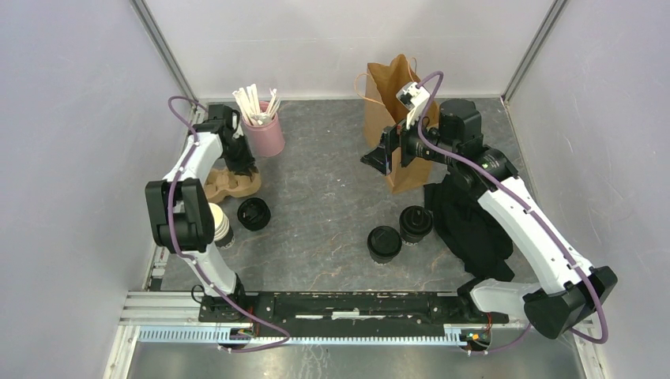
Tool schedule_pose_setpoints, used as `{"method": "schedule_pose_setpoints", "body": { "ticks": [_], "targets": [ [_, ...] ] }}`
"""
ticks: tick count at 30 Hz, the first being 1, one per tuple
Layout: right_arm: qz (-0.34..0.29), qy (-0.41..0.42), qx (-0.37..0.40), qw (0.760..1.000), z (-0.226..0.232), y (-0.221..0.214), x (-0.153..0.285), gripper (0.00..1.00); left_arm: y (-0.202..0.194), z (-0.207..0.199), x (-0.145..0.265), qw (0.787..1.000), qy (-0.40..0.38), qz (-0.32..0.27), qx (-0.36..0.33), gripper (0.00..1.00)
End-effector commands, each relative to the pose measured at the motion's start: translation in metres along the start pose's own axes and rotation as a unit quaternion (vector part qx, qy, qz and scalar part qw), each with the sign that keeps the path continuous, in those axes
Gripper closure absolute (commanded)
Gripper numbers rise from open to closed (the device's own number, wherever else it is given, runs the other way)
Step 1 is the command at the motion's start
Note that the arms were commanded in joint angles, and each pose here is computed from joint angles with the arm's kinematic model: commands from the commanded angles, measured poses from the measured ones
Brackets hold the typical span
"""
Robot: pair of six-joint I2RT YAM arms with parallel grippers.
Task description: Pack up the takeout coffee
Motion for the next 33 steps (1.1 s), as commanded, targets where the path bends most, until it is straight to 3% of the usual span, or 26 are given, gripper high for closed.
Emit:
{"method": "schedule_pose_setpoints", "body": {
  "ticks": [1, 13, 18, 26, 33],
  "targets": [
    [-0.023, 0.021, 0.027, 0.999, 0.008, 0.016, 0.001, 0.02, 0.018, -0.004, 0.037, 0.998, 0.003, -0.059, -0.036, 0.69],
    [-0.015, 0.023, 0.018, 0.999, 0.007, 0.01, 0.0, 0.02, 0.012, -0.009, 0.021, 0.998, -0.027, -0.035, -0.037, 0.64],
    [-0.016, 0.021, 0.014, 1.0, 0.006, 0.007, 0.0, 0.02, 0.01, -0.01, 0.012, 0.998, -0.036, -0.027, -0.038, 0.54],
    [-0.019, 0.019, 0.016, 0.999, 0.007, 0.009, 0.003, 0.02, 0.01, -0.004, -0.005, 1.0, -0.017, -0.004, -0.025, 0.56],
    [-0.019, 0.018, 0.017, 1.0, 0.007, 0.007, 0.003, 0.02, 0.012, -0.007, 0.003, 0.999, -0.026, -0.02, -0.027, 0.65]
  ]
}}
Point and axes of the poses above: each gripper's point midway between its finger pads, its own x axis back along the fingers, its own z axis along the line the jaws close on, y = z × x, the point moved 5 cm from there along x, back along the fingers, and after that the axes turned 6 degrees about -x, right-handed, at the moved point
